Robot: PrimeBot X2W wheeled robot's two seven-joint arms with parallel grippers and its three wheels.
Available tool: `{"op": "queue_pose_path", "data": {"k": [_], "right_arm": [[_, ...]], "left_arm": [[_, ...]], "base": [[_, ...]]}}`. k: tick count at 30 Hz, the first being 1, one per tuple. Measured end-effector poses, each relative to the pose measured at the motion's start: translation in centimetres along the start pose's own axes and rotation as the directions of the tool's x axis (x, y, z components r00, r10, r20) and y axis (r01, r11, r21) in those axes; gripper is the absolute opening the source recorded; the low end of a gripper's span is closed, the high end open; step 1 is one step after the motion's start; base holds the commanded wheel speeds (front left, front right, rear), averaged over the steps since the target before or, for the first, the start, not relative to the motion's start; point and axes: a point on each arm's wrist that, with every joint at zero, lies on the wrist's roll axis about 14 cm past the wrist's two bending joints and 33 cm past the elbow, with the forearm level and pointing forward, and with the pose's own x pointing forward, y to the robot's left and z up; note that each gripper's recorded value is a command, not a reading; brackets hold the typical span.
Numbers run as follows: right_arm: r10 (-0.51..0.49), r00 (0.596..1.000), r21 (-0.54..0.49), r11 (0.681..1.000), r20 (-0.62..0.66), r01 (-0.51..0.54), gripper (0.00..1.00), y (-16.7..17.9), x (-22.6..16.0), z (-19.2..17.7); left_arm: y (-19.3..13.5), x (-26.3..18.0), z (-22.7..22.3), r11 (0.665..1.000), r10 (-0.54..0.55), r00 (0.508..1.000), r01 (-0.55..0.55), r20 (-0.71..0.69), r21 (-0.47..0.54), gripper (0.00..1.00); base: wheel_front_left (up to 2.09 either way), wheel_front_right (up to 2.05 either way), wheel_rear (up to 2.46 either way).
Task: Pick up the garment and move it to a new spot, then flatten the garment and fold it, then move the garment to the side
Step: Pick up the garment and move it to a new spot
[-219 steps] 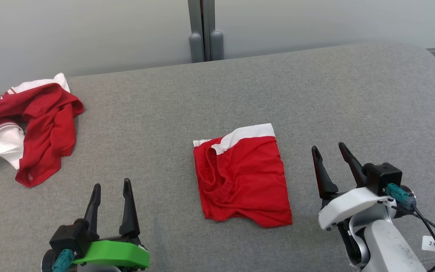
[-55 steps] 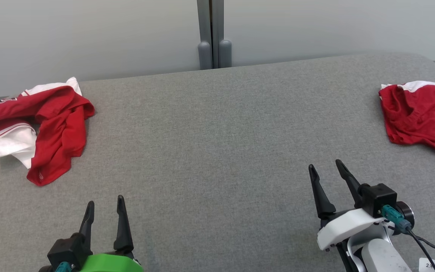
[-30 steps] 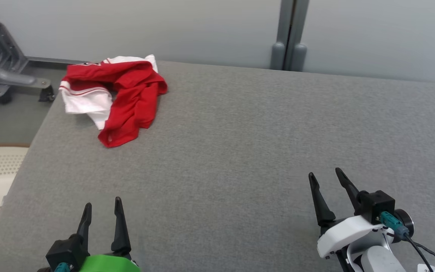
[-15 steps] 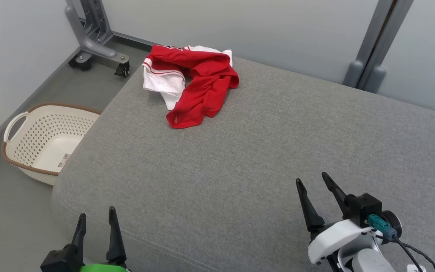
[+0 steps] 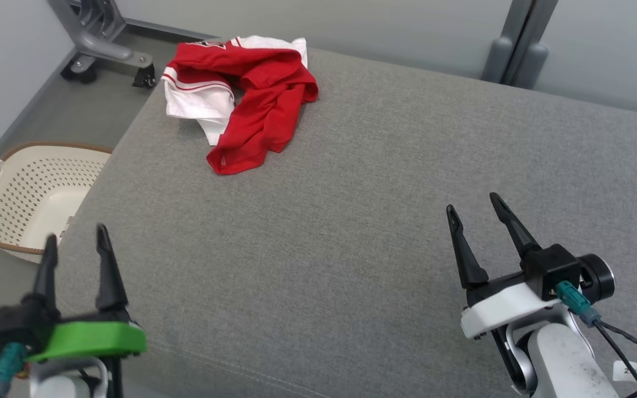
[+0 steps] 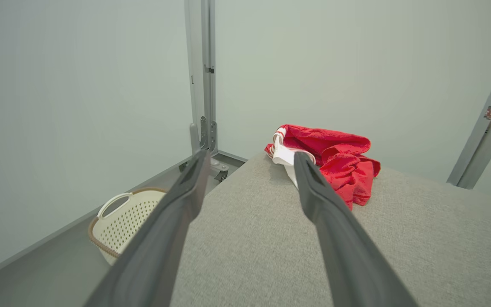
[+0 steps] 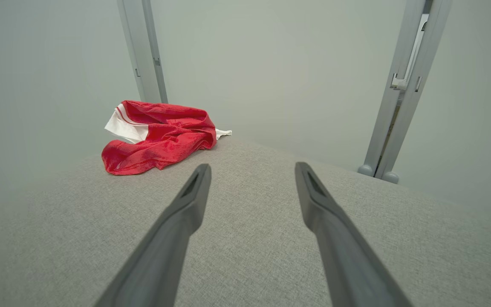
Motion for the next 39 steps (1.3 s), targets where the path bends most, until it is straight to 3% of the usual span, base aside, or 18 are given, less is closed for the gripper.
{"op": "queue_pose_path", "data": {"k": [4, 5, 7, 10, 13, 16, 19, 32, 33, 36, 39], "right_arm": [[-0.034, 0.999, -0.021, 0.999, -0.004, 0.034, 1.00, -1.8, 0.5, -0.4], [-0.054, 0.999, -0.035, 0.998, -0.007, 0.054, 1.00, -2.8, 0.8, -0.6], [-0.076, 0.997, -0.050, 0.996, -0.013, 0.075, 1.00, -3.9, 0.9, -0.9], [-0.106, 0.994, -0.065, 0.992, -0.034, 0.104, 1.00, -5.3, 0.9, -1.8], [-0.146, 0.988, -0.071, 0.987, -0.058, 0.142, 1.00, -7.1, 0.7, -2.8], [-0.171, 0.982, -0.066, 0.984, -0.079, 0.166, 1.00, -8.4, 0.5, -3.9], [-0.196, 0.977, -0.063, 0.980, -0.089, 0.191, 1.00, -9.5, 0.3, -4.7], [-0.284, 0.936, -0.055, 0.959, -0.208, 0.279, 1.00, -13.1, -1.9, -10.8], [-0.288, 0.933, -0.054, 0.957, -0.217, 0.283, 1.00, -13.3, -2.0, -11.2], [-0.300, 0.927, -0.057, 0.954, -0.225, 0.295, 1.00, -13.7, -2.3, -11.7], [-0.303, 0.929, -0.061, 0.953, -0.212, 0.296, 1.00, -13.8, -2.2, -11.3]], "left_arm": [[-0.8, 6.0, 4.2, 0.991, -0.081, 0.992, 0.070, 0.092, 0.116, 1.00], [-1.7, 9.7, 5.9, 0.973, -0.135, 0.987, 0.115, 0.087, 0.201, 1.00], [-2.6, 13.0, 6.7, 0.953, -0.173, 0.984, 0.155, 0.048, 0.262, 1.00], [-3.5, 17.6, 6.7, 0.950, -0.170, 0.985, 0.172, -0.030, 0.259, 1.00], [-4.6, 21.2, 4.6, 0.950, -0.171, 0.973, 0.205, -0.156, 0.236, 1.00], [-6.2, 23.1, -0.8, 0.940, -0.168, 0.919, 0.258, -0.358, 0.223, 1.00], [-6.6, 24.3, -4.5, 0.940, -0.144, 0.870, 0.269, -0.471, 0.210, 1.00], [-4.5, 25.5, -17.8, 0.941, 0.003, 0.710, 0.236, -0.704, 0.243, 1.00], [-4.3, 25.4, -18.5, 0.941, 0.010, 0.703, 0.234, -0.711, 0.244, 0.63], [-4.5, 25.4, -19.7, 0.945, 0.009, 0.697, 0.229, -0.717, 0.234, 0.00], [-5.0, 26.0, -19.1, 0.946, -0.009, 0.720, 0.231, -0.694, 0.227, 0.00]], "base": [[0.00, 0.00, 0.00], [0.00, 0.00, 0.00], [0.00, 0.00, 0.00], [0.00, 0.00, 0.00], [0.00, 0.00, 0.00], [0.00, 0.00, 0.00], [0.00, 0.00, 0.00], [0.00, 0.00, 0.00], [0.00, 0.00, 0.00], [0.00, 0.00, 0.00], [0.00, 0.00, 0.00]]}}
